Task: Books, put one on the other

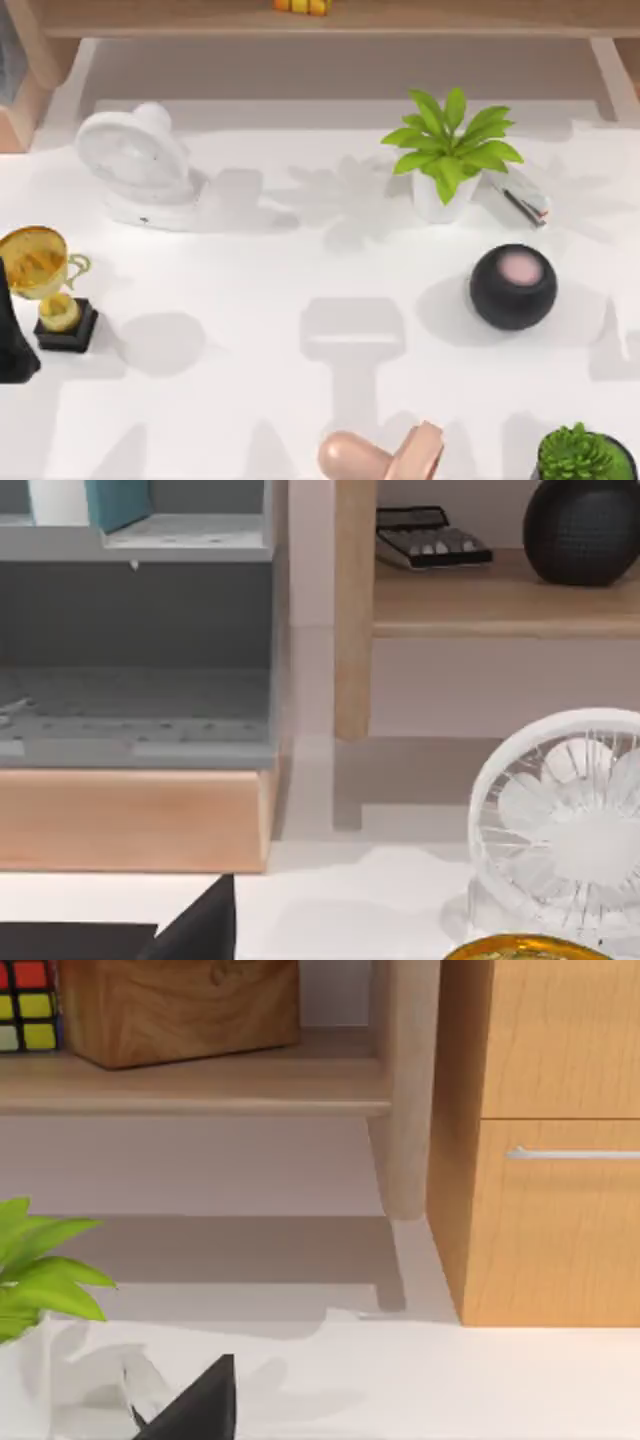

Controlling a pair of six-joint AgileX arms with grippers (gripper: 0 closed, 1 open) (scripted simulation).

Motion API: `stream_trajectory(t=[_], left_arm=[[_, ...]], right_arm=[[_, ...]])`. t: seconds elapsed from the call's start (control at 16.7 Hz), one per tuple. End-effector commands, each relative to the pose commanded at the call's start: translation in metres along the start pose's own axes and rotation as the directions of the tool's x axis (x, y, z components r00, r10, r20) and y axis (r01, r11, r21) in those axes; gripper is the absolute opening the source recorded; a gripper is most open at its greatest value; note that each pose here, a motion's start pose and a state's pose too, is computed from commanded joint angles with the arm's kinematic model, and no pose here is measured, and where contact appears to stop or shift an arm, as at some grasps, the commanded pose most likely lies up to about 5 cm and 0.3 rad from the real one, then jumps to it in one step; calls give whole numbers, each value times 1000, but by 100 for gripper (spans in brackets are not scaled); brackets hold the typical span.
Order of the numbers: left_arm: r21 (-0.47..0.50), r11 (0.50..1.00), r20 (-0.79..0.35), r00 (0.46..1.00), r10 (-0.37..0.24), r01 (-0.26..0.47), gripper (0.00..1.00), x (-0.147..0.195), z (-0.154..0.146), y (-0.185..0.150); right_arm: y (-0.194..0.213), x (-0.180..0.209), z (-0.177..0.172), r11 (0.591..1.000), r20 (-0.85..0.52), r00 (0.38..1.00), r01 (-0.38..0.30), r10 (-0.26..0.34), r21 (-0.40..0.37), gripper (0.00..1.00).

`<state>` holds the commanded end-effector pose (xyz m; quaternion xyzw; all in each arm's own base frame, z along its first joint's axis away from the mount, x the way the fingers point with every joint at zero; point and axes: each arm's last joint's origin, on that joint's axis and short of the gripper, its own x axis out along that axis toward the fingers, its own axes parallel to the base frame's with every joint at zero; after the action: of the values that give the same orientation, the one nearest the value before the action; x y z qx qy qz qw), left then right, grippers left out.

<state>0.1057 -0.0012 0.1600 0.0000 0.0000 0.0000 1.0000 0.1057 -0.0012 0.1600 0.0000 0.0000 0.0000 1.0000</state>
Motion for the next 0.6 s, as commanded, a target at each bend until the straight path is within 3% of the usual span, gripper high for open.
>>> stream_trajectory(t=[0.24, 0.6], left_arm=[[-1, 1000, 11, 1000, -1, 1, 100, 0, 9, 1], [-1, 1000, 60, 998, -7, 7, 100, 22, 86, 9]], right_arm=[[0, 0, 0, 1000, 0, 1000, 0, 0, 0, 100], [0, 0, 0, 1000, 0, 1000, 0, 0, 0, 100]])
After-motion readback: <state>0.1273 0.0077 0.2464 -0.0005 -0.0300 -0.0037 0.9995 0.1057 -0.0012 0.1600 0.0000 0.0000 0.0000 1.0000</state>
